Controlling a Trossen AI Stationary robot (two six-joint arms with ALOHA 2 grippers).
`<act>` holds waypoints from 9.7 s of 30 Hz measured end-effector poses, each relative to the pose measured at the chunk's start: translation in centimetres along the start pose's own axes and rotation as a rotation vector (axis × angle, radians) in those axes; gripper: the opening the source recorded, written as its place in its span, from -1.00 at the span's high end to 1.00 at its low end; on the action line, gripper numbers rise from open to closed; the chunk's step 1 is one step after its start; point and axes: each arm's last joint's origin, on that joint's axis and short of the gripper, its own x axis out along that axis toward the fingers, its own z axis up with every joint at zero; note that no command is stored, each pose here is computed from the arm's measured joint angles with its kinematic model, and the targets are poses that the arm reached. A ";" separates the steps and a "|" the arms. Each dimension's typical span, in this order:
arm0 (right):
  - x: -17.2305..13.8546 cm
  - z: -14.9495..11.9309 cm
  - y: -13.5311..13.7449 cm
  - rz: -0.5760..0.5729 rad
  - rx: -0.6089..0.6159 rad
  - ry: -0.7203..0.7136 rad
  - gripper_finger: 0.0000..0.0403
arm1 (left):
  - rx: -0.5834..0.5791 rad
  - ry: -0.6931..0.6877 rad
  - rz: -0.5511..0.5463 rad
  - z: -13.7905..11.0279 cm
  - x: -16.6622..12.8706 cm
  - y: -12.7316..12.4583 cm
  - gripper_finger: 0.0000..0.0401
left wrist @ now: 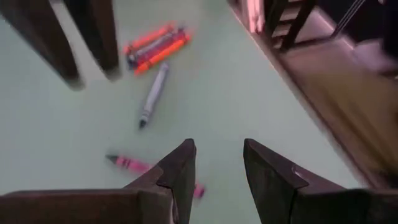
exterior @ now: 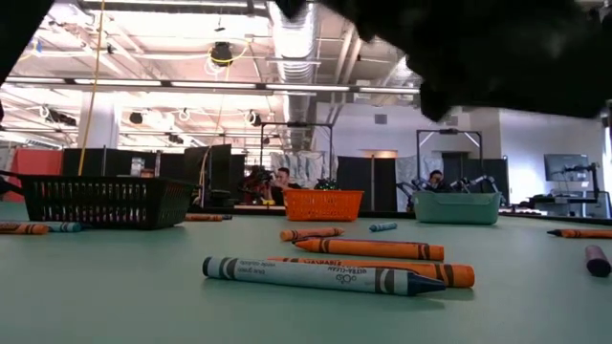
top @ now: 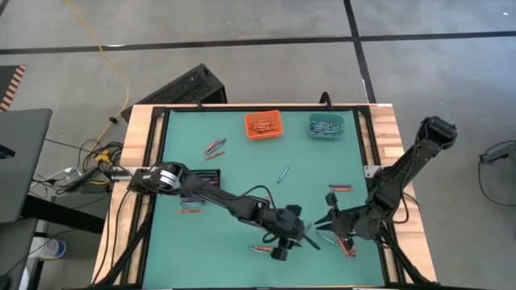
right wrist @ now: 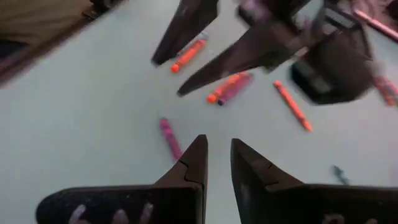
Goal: Sort crayons
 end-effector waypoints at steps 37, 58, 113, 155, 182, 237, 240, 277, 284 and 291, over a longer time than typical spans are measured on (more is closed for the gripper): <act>-1.2 0.9 -1.5 -0.272 -0.015 -0.047 0.68 | -0.032 -0.060 -0.142 -4.8 6.4 3.4 0.37; -1.2 0.9 -1.4 -0.266 -0.017 -0.048 0.68 | -0.078 0.283 -0.085 -3.3 4.4 6.0 0.37; -1.2 0.9 -1.4 -0.264 0.000 -0.049 0.68 | -0.273 0.686 0.463 -4.8 1.3 6.9 0.62; -1.2 0.8 -1.4 -0.264 -0.007 -0.039 0.68 | -0.094 0.708 0.736 1.5 -11.1 2.6 0.92; -1.2 0.8 -1.4 -0.266 0.001 -0.038 0.68 | -0.356 0.703 0.807 -15.1 -27.3 -1.0 0.92; -1.2 0.7 -1.4 -0.266 -0.004 -0.034 0.68 | -0.491 0.546 0.214 -8.5 -26.3 -6.8 0.29; -1.2 0.7 -1.4 -0.266 -0.004 -0.034 0.68 | -0.494 0.586 0.243 -10.2 -26.1 -7.4 0.29; -1.2 0.7 -1.4 -0.266 -0.004 -0.034 0.68 | -0.376 0.587 0.462 -18.1 -24.8 -5.5 0.46; -1.2 0.7 -1.4 -0.266 -0.004 -0.034 0.68 | -0.379 0.586 0.466 -18.1 -24.8 -5.4 0.61; -1.2 0.7 -1.4 -0.266 -0.004 -0.033 0.68 | -0.395 0.540 0.444 -19.4 -24.3 -5.3 0.64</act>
